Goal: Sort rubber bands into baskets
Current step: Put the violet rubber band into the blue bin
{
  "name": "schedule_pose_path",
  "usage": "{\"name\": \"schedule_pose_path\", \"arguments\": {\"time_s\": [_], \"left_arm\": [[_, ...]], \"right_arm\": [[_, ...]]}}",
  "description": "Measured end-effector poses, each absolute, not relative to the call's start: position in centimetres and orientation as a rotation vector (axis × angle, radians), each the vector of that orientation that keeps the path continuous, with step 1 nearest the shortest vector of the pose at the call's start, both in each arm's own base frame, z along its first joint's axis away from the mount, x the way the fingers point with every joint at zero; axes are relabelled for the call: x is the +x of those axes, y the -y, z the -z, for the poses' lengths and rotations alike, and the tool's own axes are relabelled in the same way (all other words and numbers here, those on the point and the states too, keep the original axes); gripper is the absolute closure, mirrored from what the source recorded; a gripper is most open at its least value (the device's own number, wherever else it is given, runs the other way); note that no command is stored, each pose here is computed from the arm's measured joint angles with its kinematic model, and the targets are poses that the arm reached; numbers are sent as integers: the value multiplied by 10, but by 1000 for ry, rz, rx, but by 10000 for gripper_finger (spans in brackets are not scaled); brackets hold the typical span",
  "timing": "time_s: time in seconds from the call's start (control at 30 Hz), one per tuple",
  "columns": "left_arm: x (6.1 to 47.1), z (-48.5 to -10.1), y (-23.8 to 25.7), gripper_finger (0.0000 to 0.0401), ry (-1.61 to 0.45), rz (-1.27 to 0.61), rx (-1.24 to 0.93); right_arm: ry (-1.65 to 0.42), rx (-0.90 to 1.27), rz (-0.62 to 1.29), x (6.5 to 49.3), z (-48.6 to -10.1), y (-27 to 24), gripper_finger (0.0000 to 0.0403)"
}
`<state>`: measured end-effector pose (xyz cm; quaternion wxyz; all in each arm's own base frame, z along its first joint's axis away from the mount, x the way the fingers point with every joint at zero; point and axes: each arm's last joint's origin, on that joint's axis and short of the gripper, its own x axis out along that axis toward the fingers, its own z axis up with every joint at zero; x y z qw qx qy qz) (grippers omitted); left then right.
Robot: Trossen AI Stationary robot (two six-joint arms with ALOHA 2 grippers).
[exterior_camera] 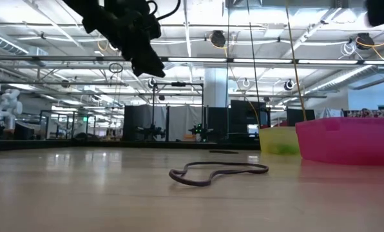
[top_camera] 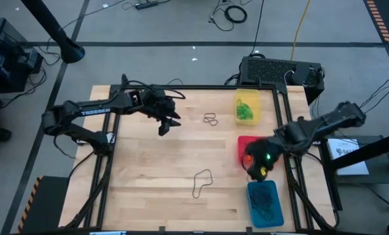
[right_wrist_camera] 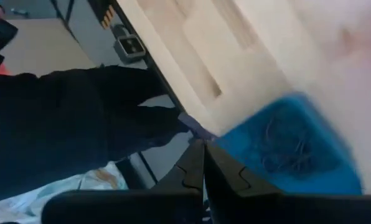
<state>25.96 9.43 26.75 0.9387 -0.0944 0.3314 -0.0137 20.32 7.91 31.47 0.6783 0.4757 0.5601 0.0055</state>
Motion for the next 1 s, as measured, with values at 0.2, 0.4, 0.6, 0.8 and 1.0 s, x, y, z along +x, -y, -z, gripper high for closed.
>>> {"name": "schedule_pose_path", "arguments": {"time_s": [0.2, 0.4, 0.6, 0.8, 1.0], "left_arm": [[268, -263, -97, 228, -655, 31, -178], [276, -258, -100, 228, -637, 30, -179], [280, -253, -101, 228, -646, 14, -232], [283, -253, -102, 228, -626, 5, -251], [287, -259, -104, 228, -549, -16, -292]], "right_arm": [[-1321, 1067, 63, 186, -310, -117, 403], [-1439, 1043, 122, 170, -284, -139, 402], [-1615, 996, 150, 147, -251, -153, 402], [-1733, 974, 246, 130, -226, -155, 402], [-1697, 1030, 255, 135, -225, -155, 403]]}}
